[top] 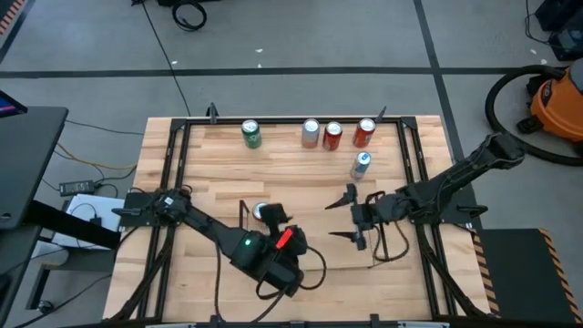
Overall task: Place canned beverage on shelf
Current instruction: Put the light green soda can on the shelf
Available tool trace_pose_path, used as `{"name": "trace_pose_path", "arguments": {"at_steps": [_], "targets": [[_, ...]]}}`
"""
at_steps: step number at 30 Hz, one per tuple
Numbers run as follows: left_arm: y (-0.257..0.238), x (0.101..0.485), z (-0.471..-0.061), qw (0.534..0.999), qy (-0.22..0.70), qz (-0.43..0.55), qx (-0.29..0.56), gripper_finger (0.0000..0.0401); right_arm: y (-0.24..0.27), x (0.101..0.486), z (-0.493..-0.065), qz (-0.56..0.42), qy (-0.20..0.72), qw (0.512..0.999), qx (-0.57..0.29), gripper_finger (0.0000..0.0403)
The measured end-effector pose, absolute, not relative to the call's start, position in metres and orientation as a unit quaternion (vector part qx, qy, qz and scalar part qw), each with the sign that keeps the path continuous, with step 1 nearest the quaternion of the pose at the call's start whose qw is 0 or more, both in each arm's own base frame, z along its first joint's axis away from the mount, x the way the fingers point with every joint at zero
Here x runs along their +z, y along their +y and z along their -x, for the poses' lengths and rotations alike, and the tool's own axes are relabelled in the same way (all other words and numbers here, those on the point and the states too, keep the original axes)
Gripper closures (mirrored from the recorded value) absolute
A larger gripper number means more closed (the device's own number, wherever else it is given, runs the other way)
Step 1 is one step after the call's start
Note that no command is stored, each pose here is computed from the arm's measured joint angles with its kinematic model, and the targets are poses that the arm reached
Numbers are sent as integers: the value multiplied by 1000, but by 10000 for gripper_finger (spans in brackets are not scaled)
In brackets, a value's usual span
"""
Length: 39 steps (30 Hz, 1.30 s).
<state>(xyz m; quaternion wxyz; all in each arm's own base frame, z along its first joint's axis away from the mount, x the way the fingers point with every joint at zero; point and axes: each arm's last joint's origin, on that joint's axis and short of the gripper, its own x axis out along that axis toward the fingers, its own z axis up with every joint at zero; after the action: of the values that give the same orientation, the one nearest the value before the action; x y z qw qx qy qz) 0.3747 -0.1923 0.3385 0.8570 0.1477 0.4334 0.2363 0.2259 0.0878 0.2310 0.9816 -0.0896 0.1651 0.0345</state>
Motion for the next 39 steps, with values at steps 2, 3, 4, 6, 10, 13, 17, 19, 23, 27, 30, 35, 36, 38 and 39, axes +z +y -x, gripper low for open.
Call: {"name": "trace_pose_path", "arguments": {"at_steps": [2, 3, 4, 6, 10, 13, 17, 19, 23, 27, 30, 35, 36, 38, 39], "targets": [[-183, 341, -376, 842, 442, -203, 232, 75, 89, 234, -233, 97, 182, 978, 15, 56], [-179, 343, -377, 836, 447, -225, 225, 77, 88, 236, -236, 104, 197, 975, -1, 56], [-174, 346, -378, 830, 451, -245, 219, 79, 87, 239, -239, 106, 213, 971, -21, 56], [-162, 351, -379, 819, 457, -275, 213, 84, 79, 250, -244, 96, 243, 963, -70, 56], [-143, 361, -383, 806, 458, -310, 210, 97, 63, 266, -245, 61, 303, 944, -120, 56], [-135, 366, -384, 801, 460, -325, 205, 110, 59, 274, -243, 30, 310, 943, -115, 56], [-129, 367, -382, 796, 474, -325, 192, 126, 65, 276, -240, 9, 305, 948, -91, 56], [-130, 367, -381, 793, 481, -325, 184, 135, 69, 276, -240, 10, 301, 949, -90, 56], [-133, 368, -376, 787, 488, -336, 172, 152, 82, 271, -250, 14, 282, 957, -73, 56], [-132, 376, -368, 791, 486, -334, 166, 166, 91, 265, -263, 18, 266, 962, -55, 56], [-130, 384, -362, 794, 484, -333, 156, 173, 94, 264, -274, 22, 277, 959, -54, 56], [-127, 393, -351, 800, 481, -330, 143, 182, 101, 279, -291, 35, 282, 957, -58, 56], [-127, 394, -349, 800, 481, -330, 141, 184, 103, 281, -294, 35, 279, 958, -56, 56], [-126, 393, -341, 796, 485, -334, 136, 187, 109, 285, -299, 36, 274, 960, -52, 56], [-126, 392, -337, 795, 486, -336, 134, 189, 113, 286, -302, 37, 270, 961, -50, 56]]}}
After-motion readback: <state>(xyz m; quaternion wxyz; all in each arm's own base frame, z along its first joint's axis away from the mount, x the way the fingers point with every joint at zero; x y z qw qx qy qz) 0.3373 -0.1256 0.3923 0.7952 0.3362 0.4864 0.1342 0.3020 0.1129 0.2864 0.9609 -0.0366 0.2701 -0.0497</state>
